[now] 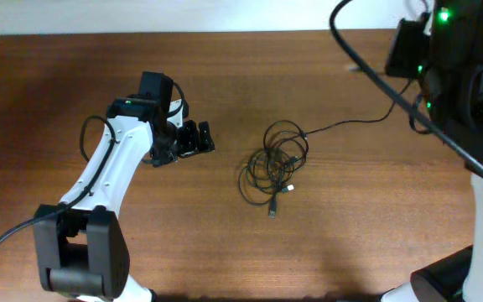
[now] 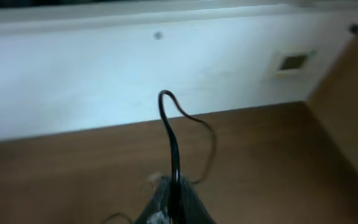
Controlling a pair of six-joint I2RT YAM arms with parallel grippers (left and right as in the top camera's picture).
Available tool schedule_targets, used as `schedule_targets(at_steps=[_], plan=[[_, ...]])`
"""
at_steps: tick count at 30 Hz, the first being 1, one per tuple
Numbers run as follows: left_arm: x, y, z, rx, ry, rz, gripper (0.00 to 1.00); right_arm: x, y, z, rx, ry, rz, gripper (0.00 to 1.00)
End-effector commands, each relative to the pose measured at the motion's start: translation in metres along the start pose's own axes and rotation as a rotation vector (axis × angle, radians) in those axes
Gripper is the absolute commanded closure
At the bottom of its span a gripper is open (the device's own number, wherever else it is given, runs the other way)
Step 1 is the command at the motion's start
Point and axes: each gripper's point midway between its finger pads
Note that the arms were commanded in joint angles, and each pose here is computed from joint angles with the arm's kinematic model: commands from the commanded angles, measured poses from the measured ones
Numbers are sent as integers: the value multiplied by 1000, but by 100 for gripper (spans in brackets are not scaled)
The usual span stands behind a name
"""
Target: Untangle cables
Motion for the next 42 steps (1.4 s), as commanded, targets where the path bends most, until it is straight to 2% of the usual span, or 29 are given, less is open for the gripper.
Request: schedule_targets(at_steps=[1,3,5,7,9,11,13,14,15,16,22,26,31,35,38,40,42], plan=[[1,-4,3,-12,-6,6,1,1,-2,-17,108,-68,2,96],[1,-4,3,-12,-7,6,1,1,-2,-17,109,-69,2,96],[1,-4,3,-11,-6,6,1,2,-2,-16,102,-147,3,96],[5,-3,0,9,-7,26,0,4,-4,-1,24,-200,18,96],[19,3,-31,185,-159,97,8,5,-7,17,-74,-197,37,96],[37,25,-72,457,-397,148,16,7,-11,31,-133,-194,56,96],[56,64,-108,728,-604,148,13,10,-19,37,-137,-229,79,96],[61,79,-116,787,-648,130,7,11,-23,39,-135,-251,87,96],[63,86,-119,800,-666,114,1,12,-26,41,-132,-298,97,96],[67,96,-122,804,-694,89,0,13,-28,44,-137,-354,110,96],[103,129,-152,858,-843,30,1,12,-29,74,-274,-543,169,96],[112,138,-176,891,-810,29,7,14,-22,91,-370,-653,233,96],[107,132,-197,841,-763,-32,10,17,-6,118,-531,-678,322,96],[107,150,-226,933,-831,-122,14,26,-4,119,-529,-669,362,96],[103,165,-241,997,-815,-163,16,32,-3,119,-519,-663,384,96],[103,179,-250,1053,-817,-178,25,34,-3,118,-515,-660,392,96],[105,190,-256,1102,-831,-183,28,34,-3,118,-515,-661,392,96]])
Point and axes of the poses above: each gripper's point midway between its finger pads, its own y axis back along the fingers, its own z axis along the line the jaws close on, x = y × z, and after that the axes turned 15 degrees about y, right-handed
